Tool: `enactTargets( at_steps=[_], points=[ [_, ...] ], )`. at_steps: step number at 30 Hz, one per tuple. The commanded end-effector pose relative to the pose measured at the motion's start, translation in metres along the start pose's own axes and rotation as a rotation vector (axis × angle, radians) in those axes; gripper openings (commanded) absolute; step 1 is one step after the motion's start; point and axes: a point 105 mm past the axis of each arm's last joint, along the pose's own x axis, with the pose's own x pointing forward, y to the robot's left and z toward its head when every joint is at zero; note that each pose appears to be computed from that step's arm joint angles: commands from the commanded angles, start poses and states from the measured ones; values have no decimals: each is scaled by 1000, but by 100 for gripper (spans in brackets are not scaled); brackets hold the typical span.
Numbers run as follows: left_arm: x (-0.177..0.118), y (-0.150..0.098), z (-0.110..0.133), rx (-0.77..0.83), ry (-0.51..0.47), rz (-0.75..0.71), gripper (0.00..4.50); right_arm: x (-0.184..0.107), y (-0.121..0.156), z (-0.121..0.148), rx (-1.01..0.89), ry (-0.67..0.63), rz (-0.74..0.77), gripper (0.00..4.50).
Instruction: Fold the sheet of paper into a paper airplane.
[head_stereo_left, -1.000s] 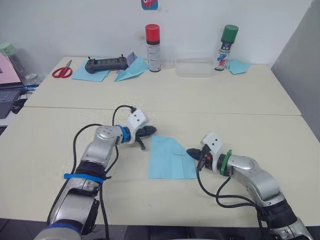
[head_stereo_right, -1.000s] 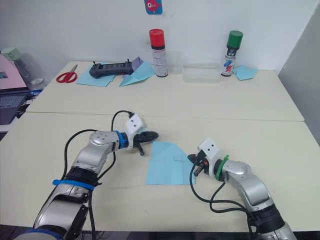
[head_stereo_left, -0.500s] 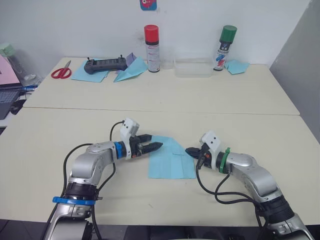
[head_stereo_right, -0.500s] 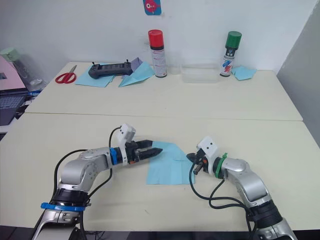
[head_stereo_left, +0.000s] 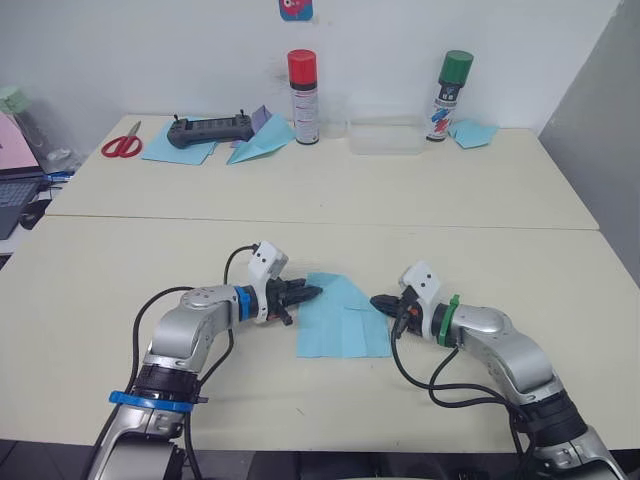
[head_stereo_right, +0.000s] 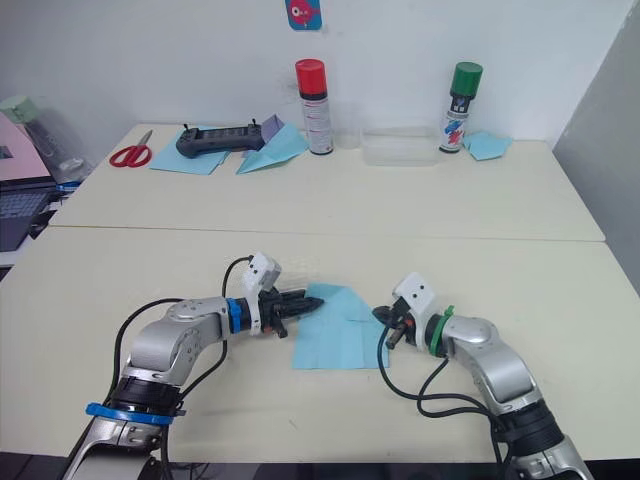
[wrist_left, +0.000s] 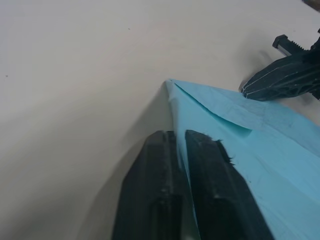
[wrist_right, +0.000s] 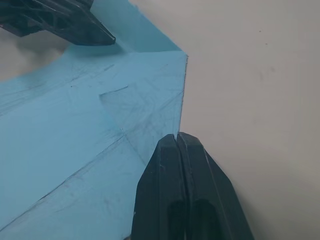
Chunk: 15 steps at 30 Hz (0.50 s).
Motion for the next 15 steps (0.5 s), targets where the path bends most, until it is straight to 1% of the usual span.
enactTargets(
  at_steps=[1, 5, 8, 11, 15],
  points=[
    [0, 3, 11, 91, -5, 2, 2, 4, 5, -4, 13, 11, 9, 0],
    [1, 11, 15, 162, 8, 33, 2, 7, 12, 8, 21, -43, 40, 0],
    [2, 10, 23, 258, 3, -5, 2, 10, 17, 13, 23, -61, 55, 0],
    [4, 8, 26, 339, 18, -34, 2, 14, 20, 13, 26, -59, 65, 0],
    [9, 0, 19, 478, 75, -104, 2, 16, 22, 7, 30, -34, 72, 0]
  ],
)
